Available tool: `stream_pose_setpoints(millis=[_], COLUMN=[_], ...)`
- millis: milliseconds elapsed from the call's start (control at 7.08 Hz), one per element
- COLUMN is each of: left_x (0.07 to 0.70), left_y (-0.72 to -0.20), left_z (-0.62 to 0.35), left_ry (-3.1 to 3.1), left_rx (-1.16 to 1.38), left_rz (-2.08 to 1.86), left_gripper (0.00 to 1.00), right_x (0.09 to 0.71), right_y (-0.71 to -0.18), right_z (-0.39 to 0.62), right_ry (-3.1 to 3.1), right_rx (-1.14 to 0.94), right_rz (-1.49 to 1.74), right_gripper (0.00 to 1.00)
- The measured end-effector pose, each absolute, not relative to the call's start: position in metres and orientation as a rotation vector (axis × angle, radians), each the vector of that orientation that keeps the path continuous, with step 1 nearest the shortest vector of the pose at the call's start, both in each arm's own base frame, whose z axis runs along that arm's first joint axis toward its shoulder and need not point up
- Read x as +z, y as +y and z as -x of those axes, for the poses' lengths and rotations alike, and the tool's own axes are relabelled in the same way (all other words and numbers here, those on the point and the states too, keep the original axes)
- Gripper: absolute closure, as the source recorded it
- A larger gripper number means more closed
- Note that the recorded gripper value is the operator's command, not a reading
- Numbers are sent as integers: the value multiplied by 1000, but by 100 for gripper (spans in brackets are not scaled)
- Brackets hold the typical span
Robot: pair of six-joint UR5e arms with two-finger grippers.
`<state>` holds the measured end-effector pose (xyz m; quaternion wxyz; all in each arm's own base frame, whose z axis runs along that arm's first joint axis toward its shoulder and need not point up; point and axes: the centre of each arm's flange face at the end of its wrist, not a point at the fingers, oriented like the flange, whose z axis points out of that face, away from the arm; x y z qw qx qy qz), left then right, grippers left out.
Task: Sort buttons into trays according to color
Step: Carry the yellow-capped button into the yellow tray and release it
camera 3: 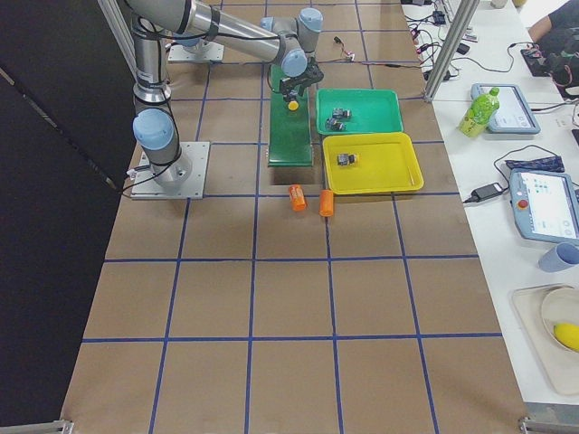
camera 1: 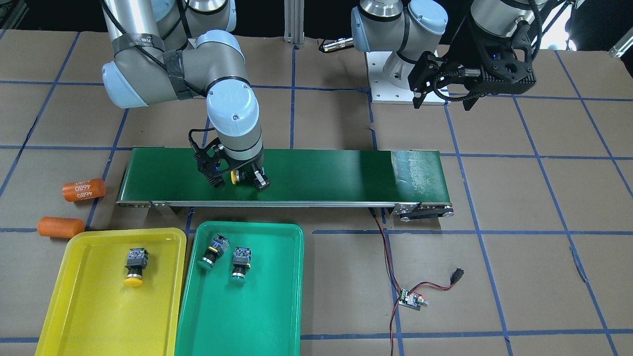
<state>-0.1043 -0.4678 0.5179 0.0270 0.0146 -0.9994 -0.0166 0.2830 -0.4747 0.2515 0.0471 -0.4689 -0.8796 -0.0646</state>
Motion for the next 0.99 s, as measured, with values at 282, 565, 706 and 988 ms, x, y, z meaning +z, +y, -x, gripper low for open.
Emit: stream_pose_setpoints(millis=[282, 565, 706, 988], left_x=[519, 519, 519, 519], left_y=[-468, -469, -469, -469], left_z=[103, 102, 102, 102], left_ry=[-3086, -3085, -3085, -3085], left_rx=[-48, -46, -46, -48], left_rz=[-51, -54, -55, -56], left_gripper=[0, 0, 0, 0], right_x=[263, 293, 314, 319], right_y=[-482, -510, -536, -584], right_z=[-277, -264, -243, -177], right_ry=[-2724, -2829, -2874, -2980], right_rx=[-140, -30, 30, 36], right_rz=[1351, 1164, 1079, 763], right_gripper=[100, 100, 100, 100])
